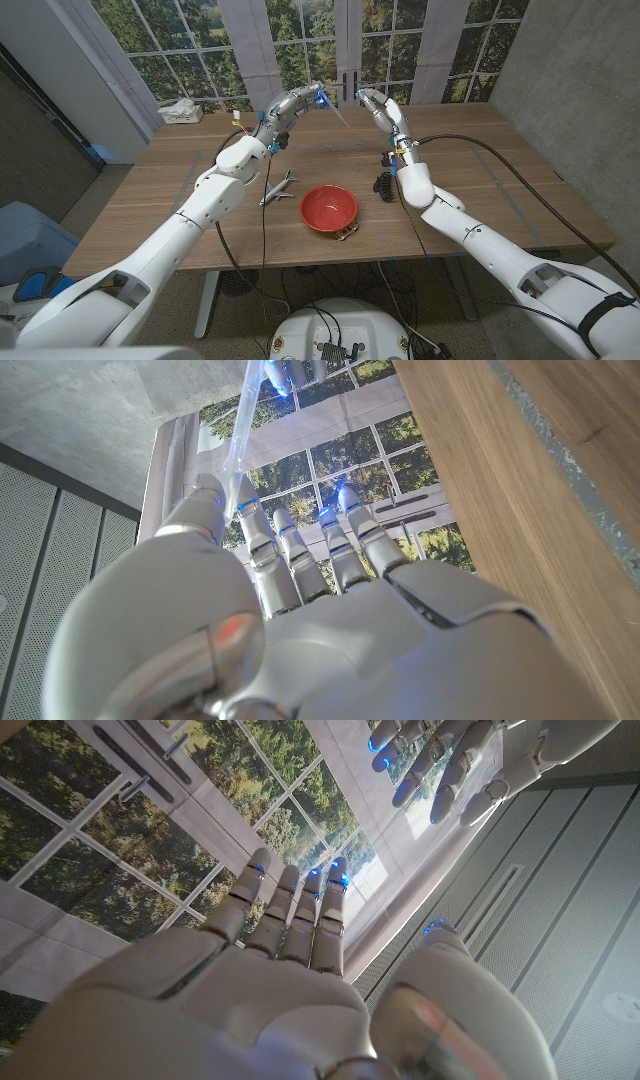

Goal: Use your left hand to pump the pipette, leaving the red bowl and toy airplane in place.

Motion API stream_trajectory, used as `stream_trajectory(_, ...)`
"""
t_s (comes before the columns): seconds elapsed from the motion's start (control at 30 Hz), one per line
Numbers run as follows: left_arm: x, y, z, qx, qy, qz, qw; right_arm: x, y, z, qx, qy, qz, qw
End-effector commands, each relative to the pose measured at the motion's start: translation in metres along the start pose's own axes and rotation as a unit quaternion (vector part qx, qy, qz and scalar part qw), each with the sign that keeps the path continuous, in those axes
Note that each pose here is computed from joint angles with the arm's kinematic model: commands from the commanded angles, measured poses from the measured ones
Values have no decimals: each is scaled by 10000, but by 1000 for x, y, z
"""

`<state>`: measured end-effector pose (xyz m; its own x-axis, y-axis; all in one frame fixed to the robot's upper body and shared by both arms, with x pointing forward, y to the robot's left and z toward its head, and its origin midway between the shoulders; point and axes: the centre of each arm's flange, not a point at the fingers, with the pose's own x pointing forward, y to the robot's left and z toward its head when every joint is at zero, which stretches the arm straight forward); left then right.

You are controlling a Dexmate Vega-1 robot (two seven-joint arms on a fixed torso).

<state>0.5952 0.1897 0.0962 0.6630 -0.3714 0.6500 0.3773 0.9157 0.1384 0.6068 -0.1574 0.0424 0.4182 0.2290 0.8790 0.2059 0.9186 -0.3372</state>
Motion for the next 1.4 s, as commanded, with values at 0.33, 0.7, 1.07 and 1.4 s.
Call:
stream_trajectory(0.33, -24, -2, 26, 625, 182, -137, 9978, -21, -28, -13, 972, 372, -550, 9930)
stream_trajectory(0.7, -41, 1, 37, 839, 363, -155, 9957, -28, -32, -17, 1226, 493, -769, 9882)
stream_trajectory(1.07, -61, 4, 46, 1215, 490, -42, 9914, -33, -37, -24, 1728, 551, -882, 9795)
stream_trajectory(1.4, -72, 0, 56, 1562, 526, 40, 9863, -36, -40, -26, 1977, 502, -971, 9741)
